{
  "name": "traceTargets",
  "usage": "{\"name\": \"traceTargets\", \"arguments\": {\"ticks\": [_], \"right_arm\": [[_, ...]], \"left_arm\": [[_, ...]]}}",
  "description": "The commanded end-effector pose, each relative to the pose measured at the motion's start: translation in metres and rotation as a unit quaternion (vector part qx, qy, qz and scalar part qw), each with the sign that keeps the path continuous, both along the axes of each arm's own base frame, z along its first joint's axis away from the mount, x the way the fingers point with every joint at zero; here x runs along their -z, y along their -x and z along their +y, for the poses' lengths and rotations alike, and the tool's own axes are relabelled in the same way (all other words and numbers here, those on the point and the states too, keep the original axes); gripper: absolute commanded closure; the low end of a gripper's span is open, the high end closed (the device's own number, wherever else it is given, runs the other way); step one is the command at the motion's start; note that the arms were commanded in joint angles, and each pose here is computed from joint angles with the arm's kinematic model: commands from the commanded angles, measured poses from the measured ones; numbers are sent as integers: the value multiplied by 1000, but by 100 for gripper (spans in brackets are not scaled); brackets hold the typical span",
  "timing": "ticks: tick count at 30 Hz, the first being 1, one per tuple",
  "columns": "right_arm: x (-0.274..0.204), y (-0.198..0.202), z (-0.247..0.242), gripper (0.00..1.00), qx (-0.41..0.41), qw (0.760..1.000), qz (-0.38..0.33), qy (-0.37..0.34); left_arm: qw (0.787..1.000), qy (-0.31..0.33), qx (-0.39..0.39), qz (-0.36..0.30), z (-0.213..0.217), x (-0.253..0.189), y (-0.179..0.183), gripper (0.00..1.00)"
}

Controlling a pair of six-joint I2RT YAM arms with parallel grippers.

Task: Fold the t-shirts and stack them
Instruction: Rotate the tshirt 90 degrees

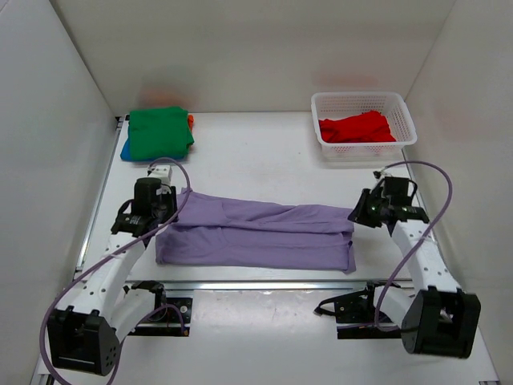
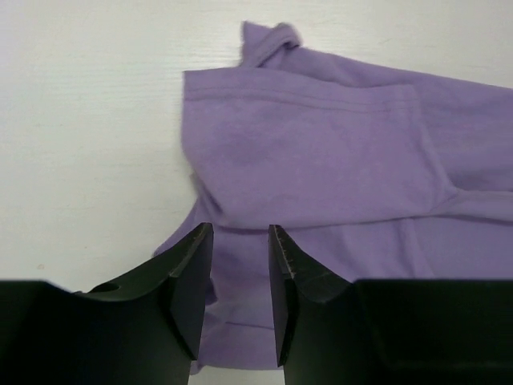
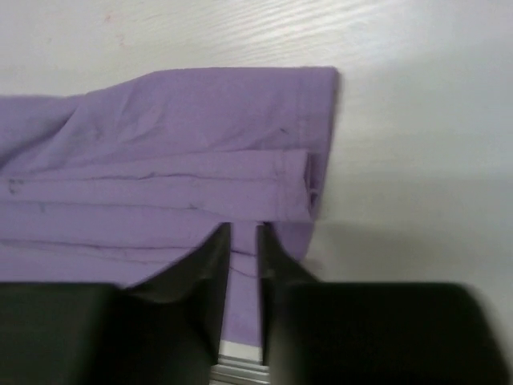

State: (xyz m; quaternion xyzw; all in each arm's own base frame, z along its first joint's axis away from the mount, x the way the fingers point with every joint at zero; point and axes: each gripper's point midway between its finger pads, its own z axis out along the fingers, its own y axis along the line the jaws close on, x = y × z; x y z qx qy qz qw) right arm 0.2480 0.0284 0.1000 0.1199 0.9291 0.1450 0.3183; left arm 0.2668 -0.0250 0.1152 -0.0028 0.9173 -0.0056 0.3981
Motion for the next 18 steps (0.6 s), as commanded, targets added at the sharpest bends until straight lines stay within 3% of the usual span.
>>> {"name": "traceTargets", "arguments": {"ticks": [1, 3, 9, 15, 18], "right_arm": [[-14, -29, 22, 91, -74, 997, -35, -7], [-7, -37, 34, 99, -99, 995, -25, -12], [15, -48, 48, 100, -125, 992, 5, -24], [55, -46, 41, 100, -98, 989, 106, -17], [68, -39, 38, 100, -68, 986, 149, -21]], "left_arm": [[999, 46, 17, -12, -25, -15, -4, 56], [997, 68, 36, -3, -45, -6, -2, 55], [992, 77, 57, 76, -83, 37, -8, 61], [983, 55, 59, 165, -100, 86, -10, 63], [982, 44, 59, 176, -108, 96, -27, 63]]}}
